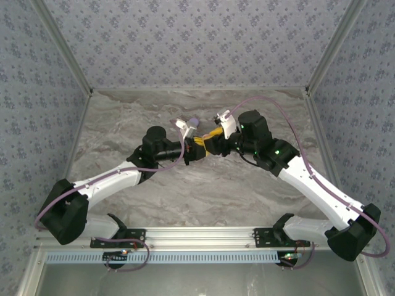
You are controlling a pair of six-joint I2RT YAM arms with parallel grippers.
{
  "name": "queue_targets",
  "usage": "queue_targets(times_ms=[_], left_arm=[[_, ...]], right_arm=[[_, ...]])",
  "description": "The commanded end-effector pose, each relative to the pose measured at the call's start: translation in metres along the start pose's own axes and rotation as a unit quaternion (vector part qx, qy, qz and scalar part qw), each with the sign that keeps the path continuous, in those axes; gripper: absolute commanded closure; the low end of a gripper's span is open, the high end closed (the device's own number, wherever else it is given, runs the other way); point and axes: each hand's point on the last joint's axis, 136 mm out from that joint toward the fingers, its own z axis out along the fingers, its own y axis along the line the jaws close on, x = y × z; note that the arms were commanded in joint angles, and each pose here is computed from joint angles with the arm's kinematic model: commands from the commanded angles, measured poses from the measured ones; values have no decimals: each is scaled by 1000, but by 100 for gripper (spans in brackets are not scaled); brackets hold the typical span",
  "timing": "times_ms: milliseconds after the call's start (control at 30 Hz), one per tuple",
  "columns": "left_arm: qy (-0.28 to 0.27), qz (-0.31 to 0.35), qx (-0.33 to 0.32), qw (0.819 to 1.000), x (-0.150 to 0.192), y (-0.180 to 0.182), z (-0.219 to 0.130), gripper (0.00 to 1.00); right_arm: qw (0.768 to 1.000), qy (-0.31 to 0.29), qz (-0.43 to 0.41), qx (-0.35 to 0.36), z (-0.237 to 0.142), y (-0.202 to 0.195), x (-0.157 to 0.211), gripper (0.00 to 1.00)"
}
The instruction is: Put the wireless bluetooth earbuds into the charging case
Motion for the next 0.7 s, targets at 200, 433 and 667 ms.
queue_targets(times_ms=[200, 433, 667], left_arm=[[-18, 60, -33, 997, -8, 6, 0, 100], [-17, 73, -54, 996, -6, 13, -1, 100], [-15, 88, -41, 995, -4, 7, 1, 100]], right_arm=[[998, -18, 38, 42, -20, -21, -13, 60], [997, -3, 67, 45, -21, -31, 1, 75], [996, 18, 79, 39, -14, -34, 10, 78]])
